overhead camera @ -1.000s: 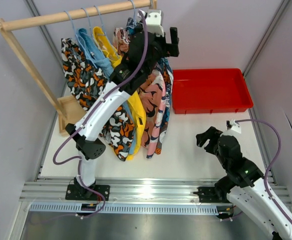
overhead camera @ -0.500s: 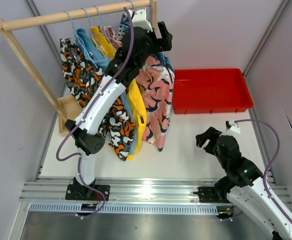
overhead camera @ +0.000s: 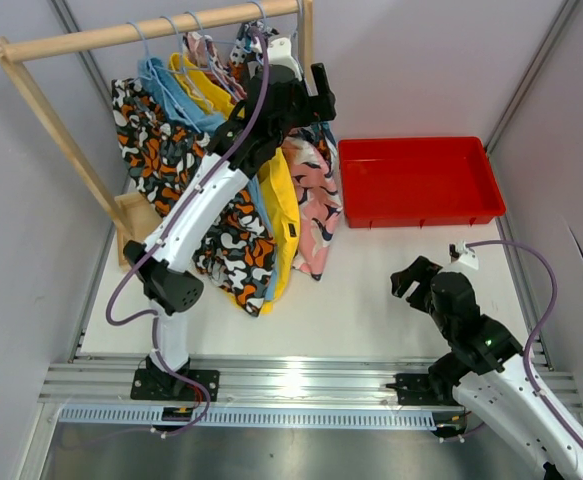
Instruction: Remove the shorts from the hanger
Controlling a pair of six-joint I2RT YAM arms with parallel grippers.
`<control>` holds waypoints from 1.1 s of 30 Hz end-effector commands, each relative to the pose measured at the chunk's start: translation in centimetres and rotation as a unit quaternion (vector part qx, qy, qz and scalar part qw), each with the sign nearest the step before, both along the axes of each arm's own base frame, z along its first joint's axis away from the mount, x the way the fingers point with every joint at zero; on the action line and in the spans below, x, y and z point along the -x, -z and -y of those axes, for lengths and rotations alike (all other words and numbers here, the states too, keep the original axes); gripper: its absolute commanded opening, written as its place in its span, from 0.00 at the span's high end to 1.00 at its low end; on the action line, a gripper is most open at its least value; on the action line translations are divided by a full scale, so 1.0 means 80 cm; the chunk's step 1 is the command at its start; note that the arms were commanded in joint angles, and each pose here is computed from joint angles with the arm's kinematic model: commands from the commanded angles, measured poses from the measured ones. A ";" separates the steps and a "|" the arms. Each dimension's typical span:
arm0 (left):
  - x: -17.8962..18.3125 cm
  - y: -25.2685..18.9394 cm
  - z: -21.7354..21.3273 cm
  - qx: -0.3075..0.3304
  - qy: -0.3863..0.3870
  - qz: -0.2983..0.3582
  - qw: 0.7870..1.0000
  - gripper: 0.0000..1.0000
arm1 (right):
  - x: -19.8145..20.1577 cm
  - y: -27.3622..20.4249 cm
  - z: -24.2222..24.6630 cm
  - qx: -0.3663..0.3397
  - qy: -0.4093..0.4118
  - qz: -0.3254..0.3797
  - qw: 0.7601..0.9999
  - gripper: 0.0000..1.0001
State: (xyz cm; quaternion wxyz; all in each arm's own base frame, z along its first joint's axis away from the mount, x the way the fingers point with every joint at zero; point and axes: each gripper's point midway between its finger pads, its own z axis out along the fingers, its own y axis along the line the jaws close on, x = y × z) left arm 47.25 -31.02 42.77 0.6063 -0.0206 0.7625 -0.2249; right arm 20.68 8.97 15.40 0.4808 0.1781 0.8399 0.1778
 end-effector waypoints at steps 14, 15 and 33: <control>-0.029 -0.005 0.008 0.031 -0.002 0.022 0.999 0.01 | 0.000 0.005 -0.002 -0.009 0.002 0.004 1.000 0.21; -0.032 -0.012 0.011 0.039 -0.001 0.031 0.999 0.01 | 0.000 0.006 -0.001 -0.008 0.002 0.004 1.000 0.21; -0.068 -0.011 0.038 0.090 0.006 0.064 0.994 0.37 | -0.001 0.010 -0.002 -0.002 0.001 0.001 1.000 0.21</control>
